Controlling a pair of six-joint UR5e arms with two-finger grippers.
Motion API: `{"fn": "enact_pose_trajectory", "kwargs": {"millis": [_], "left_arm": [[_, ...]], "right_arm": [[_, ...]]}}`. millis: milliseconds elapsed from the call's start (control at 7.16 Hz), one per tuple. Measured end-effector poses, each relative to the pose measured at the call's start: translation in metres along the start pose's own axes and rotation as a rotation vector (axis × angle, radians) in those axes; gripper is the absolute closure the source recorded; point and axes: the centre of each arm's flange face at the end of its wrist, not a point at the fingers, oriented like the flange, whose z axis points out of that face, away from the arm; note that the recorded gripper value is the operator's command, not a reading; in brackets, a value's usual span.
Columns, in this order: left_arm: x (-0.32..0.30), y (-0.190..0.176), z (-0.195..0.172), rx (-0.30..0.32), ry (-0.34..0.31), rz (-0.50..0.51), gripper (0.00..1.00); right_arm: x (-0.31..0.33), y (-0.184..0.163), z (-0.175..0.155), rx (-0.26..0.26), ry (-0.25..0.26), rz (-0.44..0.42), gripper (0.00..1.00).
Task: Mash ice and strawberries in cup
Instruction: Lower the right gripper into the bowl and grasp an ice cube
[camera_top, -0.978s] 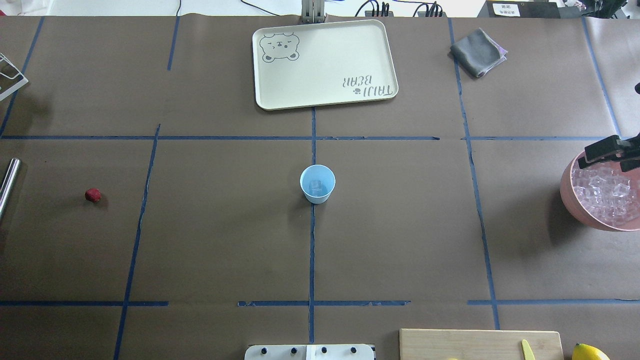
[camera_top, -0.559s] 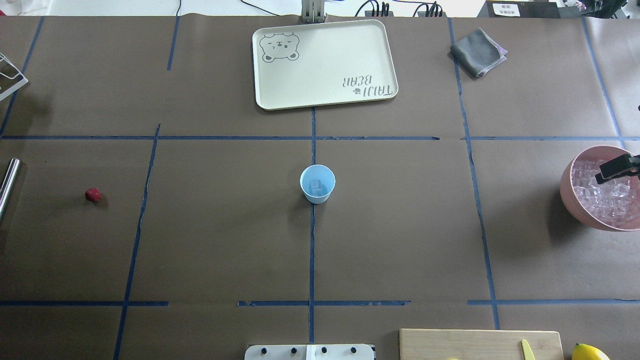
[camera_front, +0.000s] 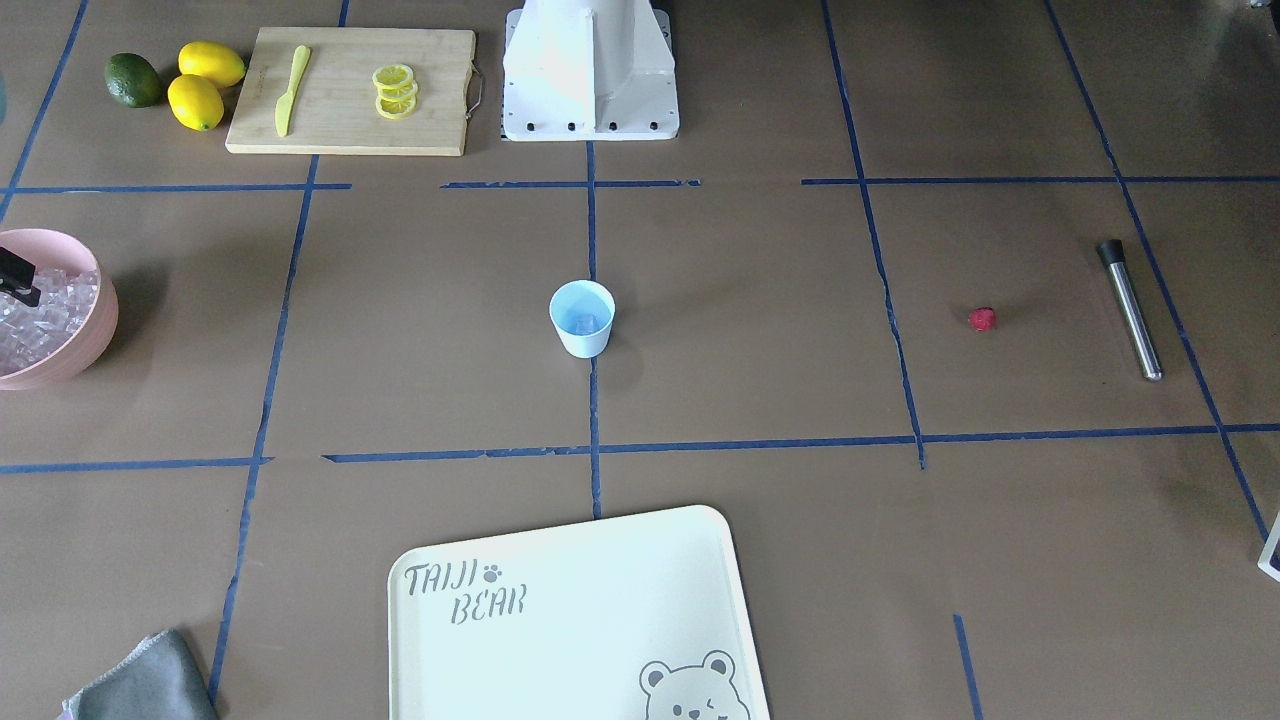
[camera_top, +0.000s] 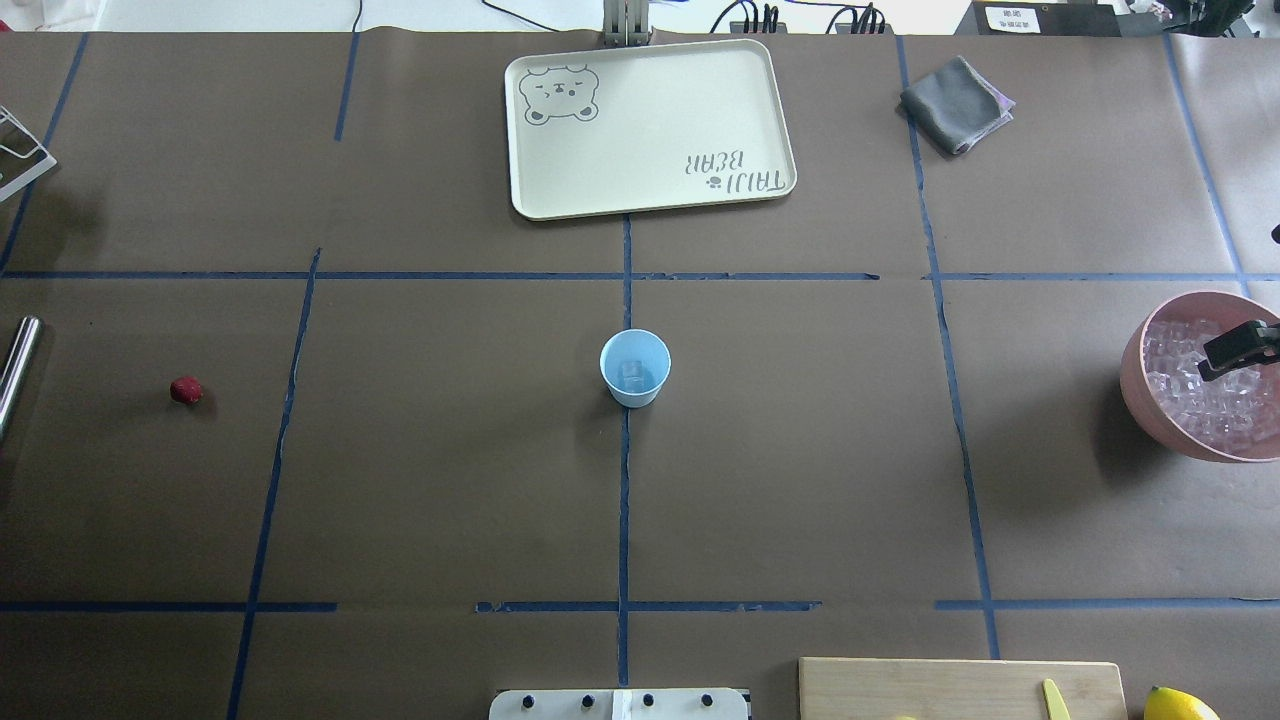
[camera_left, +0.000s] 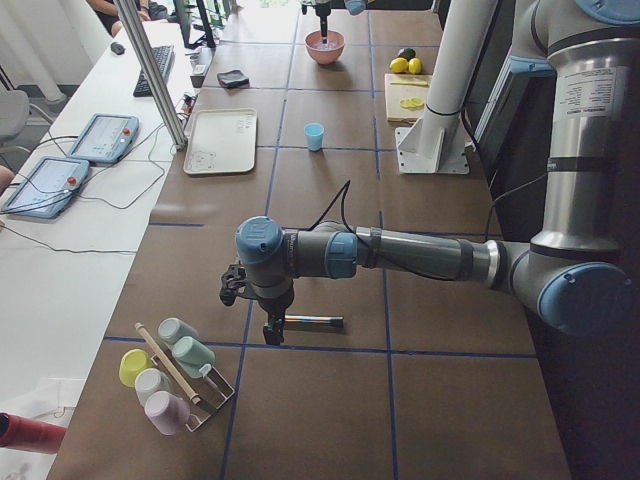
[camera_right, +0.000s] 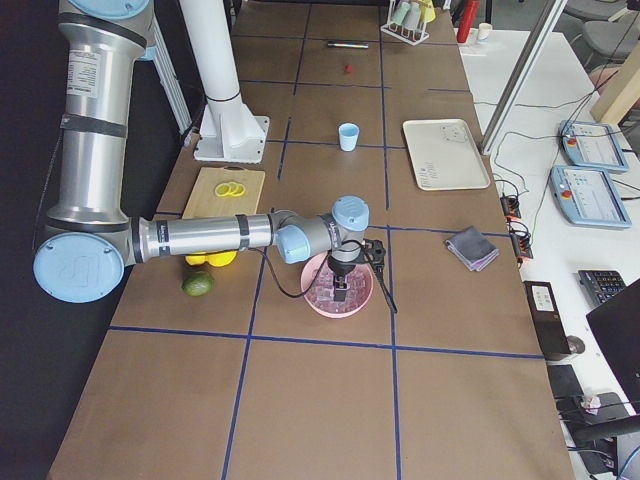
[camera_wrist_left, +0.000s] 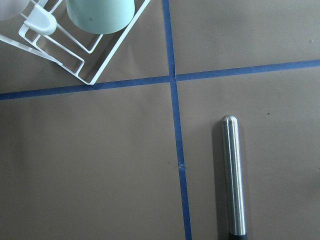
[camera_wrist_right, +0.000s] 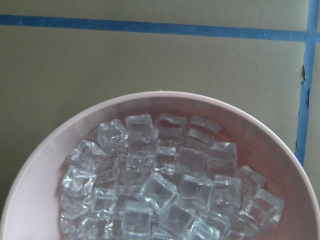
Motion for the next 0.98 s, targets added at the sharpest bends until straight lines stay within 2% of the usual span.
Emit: {"fn": "enact_pose_trajectory", "kwargs": {"millis": [140, 419, 978], "left_arm": [[0.0, 0.0, 0.0, 0.0, 0.0, 0.0, 0.0], [0.0, 0.0, 0.001, -0.001, 0.0, 0.0, 0.0], [0.0, 0.0, 0.0, 0.001, 0.0, 0.001, 0.0]], "right_arm": [[0.002, -0.001, 0.004, -0.007, 0.004, 0.004, 0.29], [0.004, -0.003, 0.008, -0.013, 0.007, 0.01, 0.42], [0.01, -0.003, 0.015, -0.025, 0.011, 0.021, 0.36]]}}
